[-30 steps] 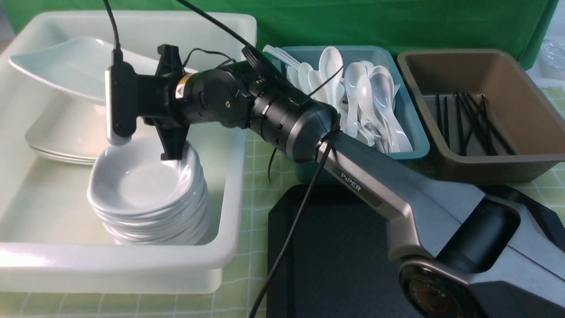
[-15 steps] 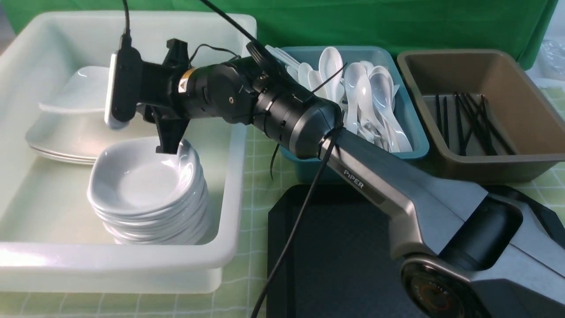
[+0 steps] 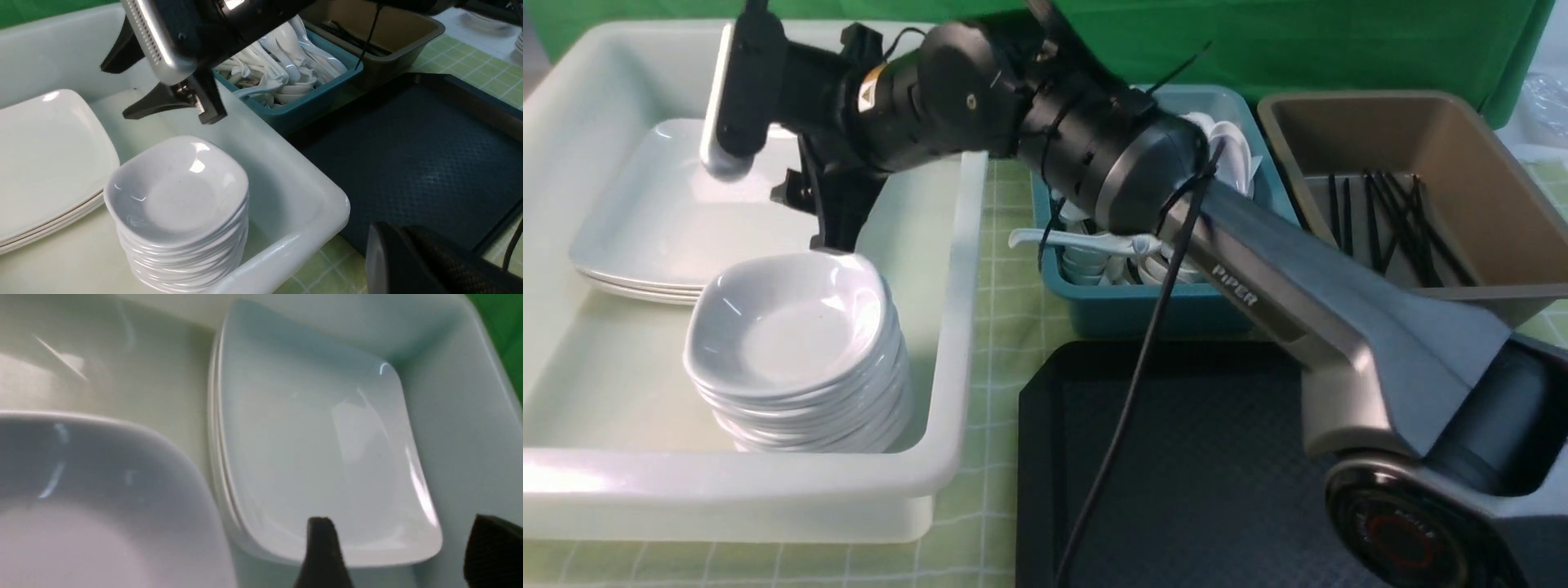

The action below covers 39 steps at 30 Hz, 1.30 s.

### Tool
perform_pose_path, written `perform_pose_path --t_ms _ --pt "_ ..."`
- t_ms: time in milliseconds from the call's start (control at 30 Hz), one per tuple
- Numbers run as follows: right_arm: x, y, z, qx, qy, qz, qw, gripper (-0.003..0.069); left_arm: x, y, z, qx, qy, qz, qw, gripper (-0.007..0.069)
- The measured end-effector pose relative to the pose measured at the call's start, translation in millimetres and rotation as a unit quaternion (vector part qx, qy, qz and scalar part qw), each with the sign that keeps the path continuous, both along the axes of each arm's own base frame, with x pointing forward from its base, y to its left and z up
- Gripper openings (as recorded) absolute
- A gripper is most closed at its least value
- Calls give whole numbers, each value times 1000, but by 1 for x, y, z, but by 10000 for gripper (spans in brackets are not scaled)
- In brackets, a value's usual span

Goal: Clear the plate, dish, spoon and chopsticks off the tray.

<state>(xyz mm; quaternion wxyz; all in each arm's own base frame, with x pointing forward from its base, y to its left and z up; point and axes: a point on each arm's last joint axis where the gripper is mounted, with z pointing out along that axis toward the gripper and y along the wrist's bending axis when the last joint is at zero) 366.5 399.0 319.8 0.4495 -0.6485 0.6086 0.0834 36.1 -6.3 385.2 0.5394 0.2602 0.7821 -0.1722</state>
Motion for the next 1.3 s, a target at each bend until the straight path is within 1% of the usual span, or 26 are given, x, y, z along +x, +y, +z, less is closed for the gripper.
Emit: perform_pose_path --t_ms 67,100,133,167,200,233,267,300,333,367,400,433,600,667,767,867,933,1100,1300 --pt "-18 -17 29 -8 63 -21 998 387 0 -1 1 4 -13 -6 1000 41" --pt "-20 -19 32 -6 73 -28 997 372 0 -1 2 3 -15 -7 1000 41" --pt "-32 -30 49 -9 109 -44 993 328 0 -2 3 1 -23 -11 1000 41" --pt "-44 -42 67 -11 139 -61 988 261 1 -4 6 -4 -37 -18 999 41" --pt "-53 -51 82 -4 153 -73 986 223 2 -7 7 -11 -51 -24 998 41" --pt "-60 -60 95 8 168 -93 981 169 4 -11 8 -16 -66 -32 997 41" --pt "-63 -62 100 14 167 -96 981 161 5 -12 8 -17 -69 -33 997 41" --pt "-72 -73 120 44 175 -121 976 105 8 -20 7 -30 -97 -48 994 41" --pt "-75 -77 126 55 182 -137 972 85 10 -24 6 -38 -110 -56 992 41" --pt "-77 -80 131 61 182 -140 971 81 10 -25 5 -40 -113 -58 991 41" --pt "-81 -85 136 71 190 -158 966 69 12 -30 3 -50 -124 -67 989 41" --pt "-89 -98 146 80 196 -180 961 54 14 -40 -5 -71 -143 -86 983 41" --pt "-120 -136 158 76 224 -226 945 49 19 -59 -37 -113 -161 -124 973 41" --pt "-141 -160 159 71 236 -248 937 48 19 -65 -52 -135 -179 -142 964 41" --pt "-164 -189 141 49 255 -284 923 48 17 -71 -67 -167 -216 -166 947 42" --pt "-176 -203 131 44 258 -295 919 48 16 -72 -73 -176 -227 -174 942 42" --pt "-193 -221 120 36 267 -304 914 50 16 -73 -81 -176 -225 -178 942 44" --pt "-220 -248 117 46 268 -309 911 57 17 -74 -97 -161 -208 -180 948 46" --pt "-234 -262 126 70 257 -304 915 78 17 -75 -115 -143 -190 -181 954 50"
